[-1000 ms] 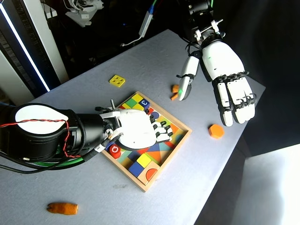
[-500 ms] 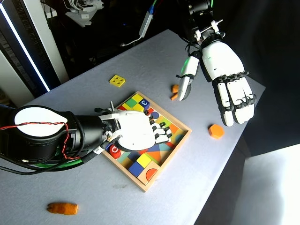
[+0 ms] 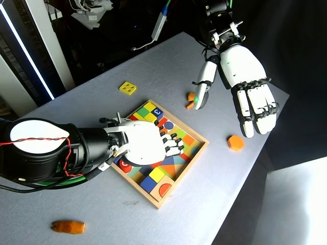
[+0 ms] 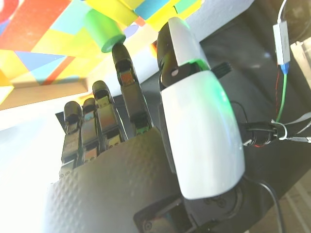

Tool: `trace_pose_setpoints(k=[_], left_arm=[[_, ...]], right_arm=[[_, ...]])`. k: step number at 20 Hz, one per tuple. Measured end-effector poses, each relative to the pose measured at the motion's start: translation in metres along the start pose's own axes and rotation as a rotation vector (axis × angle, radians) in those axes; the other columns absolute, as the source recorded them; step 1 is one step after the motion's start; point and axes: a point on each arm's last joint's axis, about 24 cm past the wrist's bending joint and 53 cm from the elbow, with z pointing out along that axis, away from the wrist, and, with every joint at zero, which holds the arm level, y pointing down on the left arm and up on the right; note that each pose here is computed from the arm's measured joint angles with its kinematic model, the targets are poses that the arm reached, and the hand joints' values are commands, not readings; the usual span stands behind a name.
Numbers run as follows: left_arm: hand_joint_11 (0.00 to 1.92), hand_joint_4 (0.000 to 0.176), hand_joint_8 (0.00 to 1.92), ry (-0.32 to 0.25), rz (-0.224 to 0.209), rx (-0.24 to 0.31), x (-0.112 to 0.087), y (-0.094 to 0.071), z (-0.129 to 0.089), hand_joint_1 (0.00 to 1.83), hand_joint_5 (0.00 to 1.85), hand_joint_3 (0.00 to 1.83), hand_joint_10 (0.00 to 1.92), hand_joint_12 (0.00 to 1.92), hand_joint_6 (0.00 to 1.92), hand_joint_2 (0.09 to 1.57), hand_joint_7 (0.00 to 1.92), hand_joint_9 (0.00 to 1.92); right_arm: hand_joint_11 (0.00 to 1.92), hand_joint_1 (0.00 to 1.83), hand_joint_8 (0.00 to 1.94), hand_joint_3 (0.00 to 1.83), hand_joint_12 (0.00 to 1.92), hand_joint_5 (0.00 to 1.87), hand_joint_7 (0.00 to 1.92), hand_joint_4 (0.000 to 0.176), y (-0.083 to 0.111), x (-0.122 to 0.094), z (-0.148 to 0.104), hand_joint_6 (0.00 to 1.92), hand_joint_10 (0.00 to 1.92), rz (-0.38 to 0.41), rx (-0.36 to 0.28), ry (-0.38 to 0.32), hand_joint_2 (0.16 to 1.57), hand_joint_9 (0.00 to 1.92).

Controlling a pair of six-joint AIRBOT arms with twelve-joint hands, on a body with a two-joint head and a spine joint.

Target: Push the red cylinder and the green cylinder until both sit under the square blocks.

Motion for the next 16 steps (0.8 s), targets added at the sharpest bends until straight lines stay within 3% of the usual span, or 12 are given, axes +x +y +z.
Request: trace_pose_setpoints(k=[2, 3, 4, 5, 6, 8, 10, 11, 12, 14, 16], left_arm=[[0.00, 0.081, 0.01, 0.000, 0.000, -0.001, 0.000, 0.000, 0.000, 0.00, 0.07, 0.00, 0.00, 0.46, 0.00, 1.14, 0.09, 0.11], [0.00, 0.101, 0.00, 0.000, 0.000, -0.001, 0.000, 0.000, 0.000, 0.00, 0.07, 0.00, 0.00, 0.44, 0.00, 1.13, 0.08, 0.09], [0.00, 0.111, 0.00, 0.000, 0.000, -0.001, 0.000, 0.000, 0.000, 0.00, 0.07, 0.00, 0.00, 0.45, 0.00, 1.12, 0.09, 0.10], [0.00, 0.088, 0.00, 0.001, 0.000, -0.001, 0.000, 0.001, 0.000, 0.00, 0.07, 0.00, 0.00, 0.50, 0.00, 1.12, 0.09, 0.11], [0.00, 0.100, 0.00, 0.001, 0.000, -0.001, 0.000, 0.001, 0.000, 0.00, 0.08, 0.00, 0.01, 0.51, 0.01, 1.11, 0.10, 0.12], [0.00, 0.105, 0.00, 0.002, 0.001, -0.002, 0.001, 0.001, 0.000, 0.00, 0.08, 0.00, 0.00, 0.42, 0.00, 1.13, 0.07, 0.08], [0.00, 0.090, 0.00, 0.002, 0.000, -0.003, 0.001, 0.001, 0.000, 0.00, 0.09, 0.01, 0.00, 0.41, 0.01, 1.15, 0.07, 0.08], [0.00, 0.102, 0.01, 0.002, 0.001, -0.002, 0.001, 0.001, 0.000, 0.00, 0.11, 0.01, 0.00, 0.41, 0.01, 1.15, 0.07, 0.08], [0.00, 0.084, 0.00, 0.003, 0.001, -0.004, 0.001, 0.001, 0.000, 0.00, 0.10, 0.01, 0.00, 0.44, 0.00, 1.17, 0.06, 0.08], [0.00, 0.099, 0.00, 0.003, 0.000, -0.004, 0.001, 0.001, 0.000, 0.00, 0.10, 0.00, 0.01, 0.45, 0.00, 1.15, 0.07, 0.09], [0.00, 0.083, 0.00, 0.003, 0.000, -0.004, 0.001, 0.002, 0.000, 0.00, 0.10, 0.00, 0.00, 0.43, 0.00, 1.16, 0.07, 0.08]], right_arm=[[0.00, 0.36, 0.00, 0.00, 0.28, 0.64, 0.18, 0.176, -0.001, 0.001, -0.002, 0.00, 0.00, 0.007, 0.000, 0.003, 1.11, 0.00], [0.00, 0.35, 0.00, 0.00, 0.28, 0.64, 0.18, 0.176, -0.002, 0.001, -0.003, 0.00, 0.00, 0.008, 0.002, 0.003, 1.11, 0.00], [0.00, 0.34, 0.00, 0.00, 0.30, 0.64, 0.19, 0.176, -0.003, 0.001, -0.004, 0.00, 0.00, 0.010, 0.001, 0.004, 1.11, 0.00], [0.00, 0.35, 0.00, 0.00, 0.38, 0.66, 0.20, 0.176, -0.003, 0.001, -0.004, 0.00, 0.00, 0.012, 0.001, 0.005, 1.11, 0.02], [0.00, 0.35, 0.00, 0.00, 0.39, 0.65, 0.20, 0.176, -0.004, 0.001, -0.005, 0.00, 0.00, 0.013, 0.002, 0.005, 1.11, 0.02], [0.00, 0.36, 0.00, 0.00, 0.34, 0.66, 0.19, 0.176, -0.005, 0.001, -0.007, 0.00, 0.00, 0.018, 0.002, 0.007, 1.11, 0.02], [0.00, 0.33, 0.00, 0.00, 0.33, 0.65, 0.18, 0.176, -0.008, 0.002, -0.009, 0.00, 0.00, 0.026, 0.006, 0.007, 1.10, 0.01], [0.00, 0.34, 0.00, 0.00, 0.33, 0.65, 0.18, 0.176, -0.008, 0.002, -0.010, 0.00, 0.00, 0.036, 0.006, 0.007, 1.11, 0.00], [0.00, 0.34, 0.00, 0.00, 0.33, 0.65, 0.18, 0.176, -0.009, 0.002, -0.011, 0.00, 0.00, 0.034, 0.007, 0.008, 1.11, 0.01], [0.00, 0.34, 0.00, 0.00, 0.37, 0.66, 0.19, 0.176, -0.012, 0.001, -0.014, 0.00, 0.00, 0.039, 0.012, 0.006, 1.11, 0.02], [0.00, 0.32, 0.00, 0.00, 0.36, 0.66, 0.18, 0.176, -0.015, 0.001, -0.017, 0.00, 0.00, 0.047, 0.017, 0.006, 1.11, 0.01]])
